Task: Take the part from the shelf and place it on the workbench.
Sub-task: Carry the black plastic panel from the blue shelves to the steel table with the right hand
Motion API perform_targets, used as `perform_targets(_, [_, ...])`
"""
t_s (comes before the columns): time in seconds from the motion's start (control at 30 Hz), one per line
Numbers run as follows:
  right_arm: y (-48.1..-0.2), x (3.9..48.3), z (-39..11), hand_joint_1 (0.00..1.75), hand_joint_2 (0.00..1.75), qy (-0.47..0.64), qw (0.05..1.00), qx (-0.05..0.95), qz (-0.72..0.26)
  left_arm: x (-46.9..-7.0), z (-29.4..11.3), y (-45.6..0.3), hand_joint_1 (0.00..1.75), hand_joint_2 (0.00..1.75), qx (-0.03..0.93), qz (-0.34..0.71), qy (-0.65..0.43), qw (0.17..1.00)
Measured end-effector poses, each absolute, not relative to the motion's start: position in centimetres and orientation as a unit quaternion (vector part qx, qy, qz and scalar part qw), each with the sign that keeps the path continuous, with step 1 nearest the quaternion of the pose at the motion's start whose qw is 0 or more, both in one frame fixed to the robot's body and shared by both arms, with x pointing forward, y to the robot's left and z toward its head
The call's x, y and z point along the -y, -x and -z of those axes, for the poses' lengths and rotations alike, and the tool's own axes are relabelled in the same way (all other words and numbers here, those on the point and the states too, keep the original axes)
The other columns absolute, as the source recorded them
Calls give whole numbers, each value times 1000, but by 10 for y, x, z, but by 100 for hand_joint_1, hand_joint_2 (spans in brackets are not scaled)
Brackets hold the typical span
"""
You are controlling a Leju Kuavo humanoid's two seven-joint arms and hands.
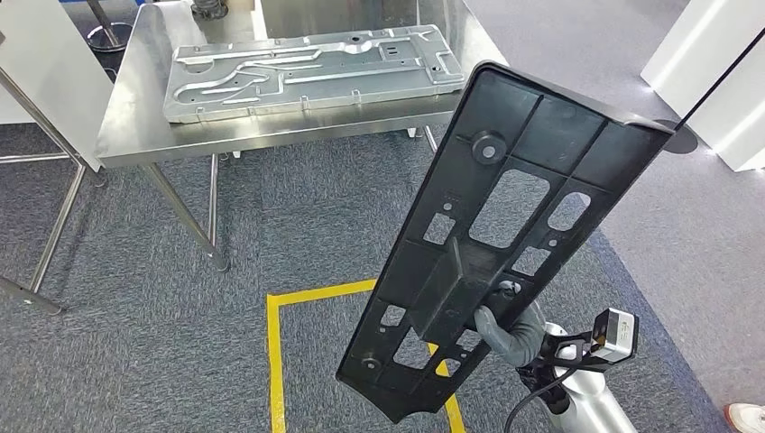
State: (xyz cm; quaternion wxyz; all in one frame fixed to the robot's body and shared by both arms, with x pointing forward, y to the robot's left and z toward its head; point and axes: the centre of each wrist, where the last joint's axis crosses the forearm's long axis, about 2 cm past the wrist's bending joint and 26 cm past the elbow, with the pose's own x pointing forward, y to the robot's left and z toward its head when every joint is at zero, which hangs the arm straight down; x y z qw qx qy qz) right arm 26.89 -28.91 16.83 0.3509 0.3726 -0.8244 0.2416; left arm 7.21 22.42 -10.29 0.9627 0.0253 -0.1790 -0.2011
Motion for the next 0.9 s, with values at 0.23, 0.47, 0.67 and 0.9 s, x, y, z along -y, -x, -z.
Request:
perform_targets(0.23, [-270, 289, -169, 175, 175, -372, 351, 825, -242, -222, 102, -73, 0, 175, 181, 201, -24, 962])
perform_targets(0.47, [-270, 291, -169, 175, 175, -370, 351, 825, -242, -223, 102, -74, 0, 175, 184, 200, -24, 962])
perform_targets(0.67, [-270, 291, -169, 175, 175, -371, 352, 825, -242, -223, 103, -72, 0, 175, 182, 199, -24, 963])
perform_targets(0.9, [-274, 288, -172, 175, 175, -377, 342, 826, -241, -225, 103, -71, 0, 175, 177, 194, -31, 964])
